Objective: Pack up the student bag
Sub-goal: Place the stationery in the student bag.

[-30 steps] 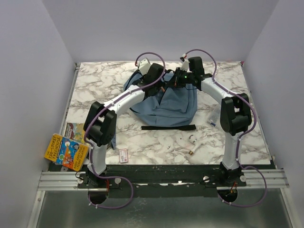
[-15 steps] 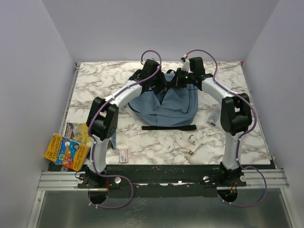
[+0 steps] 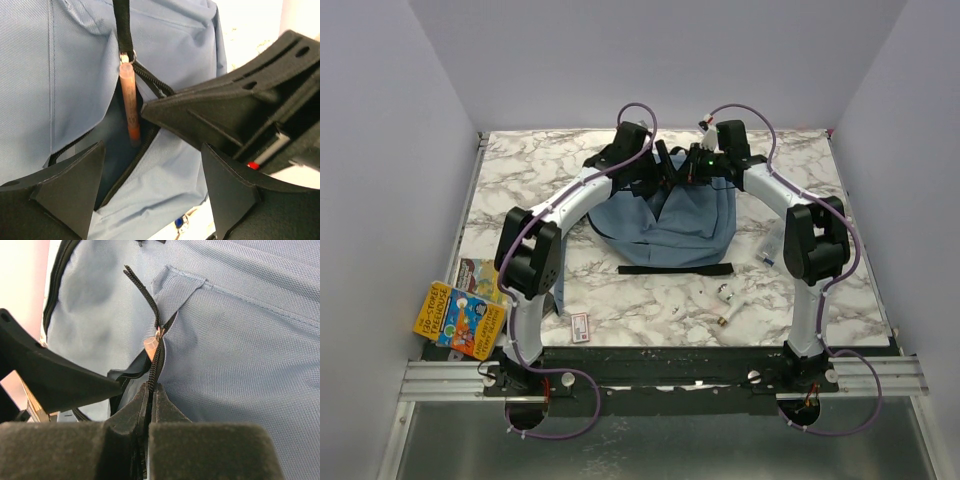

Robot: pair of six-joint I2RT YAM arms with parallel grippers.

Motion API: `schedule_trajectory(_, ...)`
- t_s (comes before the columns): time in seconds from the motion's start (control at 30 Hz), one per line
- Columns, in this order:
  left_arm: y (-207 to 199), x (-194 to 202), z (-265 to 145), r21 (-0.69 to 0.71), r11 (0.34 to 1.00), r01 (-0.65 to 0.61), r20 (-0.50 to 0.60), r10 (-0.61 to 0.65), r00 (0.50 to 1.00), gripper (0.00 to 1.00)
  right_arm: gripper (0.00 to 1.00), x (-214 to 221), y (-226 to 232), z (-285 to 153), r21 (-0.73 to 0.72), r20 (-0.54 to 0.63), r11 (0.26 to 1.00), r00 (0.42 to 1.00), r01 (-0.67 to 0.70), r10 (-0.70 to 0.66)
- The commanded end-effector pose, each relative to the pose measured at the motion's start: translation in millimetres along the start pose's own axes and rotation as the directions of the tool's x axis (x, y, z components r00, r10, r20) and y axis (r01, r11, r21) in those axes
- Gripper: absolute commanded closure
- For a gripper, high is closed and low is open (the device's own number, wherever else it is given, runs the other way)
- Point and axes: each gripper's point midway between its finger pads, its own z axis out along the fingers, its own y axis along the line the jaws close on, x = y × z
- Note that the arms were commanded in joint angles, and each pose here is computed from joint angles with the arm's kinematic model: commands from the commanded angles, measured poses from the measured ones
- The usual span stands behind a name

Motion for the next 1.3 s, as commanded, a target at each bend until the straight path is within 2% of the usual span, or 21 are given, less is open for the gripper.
schedule_trajectory(0.0,-2.2,0.8,-31.3,0.022,0.999,-0.037,-0.028,0.038,0.999,0.22,0.99,-13.7,28.5,-13.6,-0.062,0.041,0.997,0.998,0.047,-0.045)
schedule_trajectory(0.17,4.3,6.4,-46.9,0.016,0.998,-0.059,-0.023,0.059,0.998,0.29,0.99,-15.9,27.5,-13.4,-0.053,0.050,0.997,0.997,0.054,-0.051)
schedule_trajectory(0.37,12.2,7.4,-32.8,0.014,1.000,-0.012,-0.061,0.013,0.998,0.56,0.99,-18.5,25.8,-15.9,-0.030,0.063,0.998,0.996,0.058,-0.056)
schedule_trajectory(0.53,28.1,2.0,0.4,-0.078,0.995,0.057,-0.060,-0.062,0.996,0.70,0.99,-24.6,38.6,-19.5,-0.076,0.082,0.996,0.996,0.043,-0.037)
schedule_trajectory(0.77,28.6,-3.2,44.3,-0.095,0.991,0.098,-0.104,-0.108,0.989,0.68,0.99,-32.0,58.9,-32.7,-0.139,0.116,0.990,0.993,0.028,-0.012)
schedule_trajectory(0.9,23.4,-3.9,46.1,-0.059,0.996,0.070,-0.131,-0.078,0.988,0.55,0.99,-38.7,57.0,-34.1,-0.119,0.142,0.992,0.990,0.030,-0.013)
schedule_trajectory(1.0,17.7,-7.9,29.6,-0.045,0.998,0.043,-0.130,-0.049,0.990,0.52,0.99,-41.1,51.6,-33.0,-0.095,0.144,0.995,0.989,0.040,-0.026)
schedule_trajectory(1.13,9.9,-12.5,-4.4,-0.028,0.999,-0.025,-0.087,0.023,0.996,0.37,1.00,-38.4,34.0,-35.1,-0.020,0.158,0.999,0.986,0.046,-0.042)
schedule_trajectory(1.2,4.5,-15.3,-19.9,-0.011,0.998,-0.054,-0.073,0.053,0.996,0.37,0.99,-38.1,30.1,-35.4,-0.003,0.164,0.999,0.985,0.051,-0.050)
schedule_trajectory(1.27,3.4,-19.7,-30.4,-0.018,0.997,-0.074,-0.048,0.073,0.996,0.43,0.99,-39.1,30.6,-34.1,-0.004,0.159,0.999,0.986,0.054,-0.053)
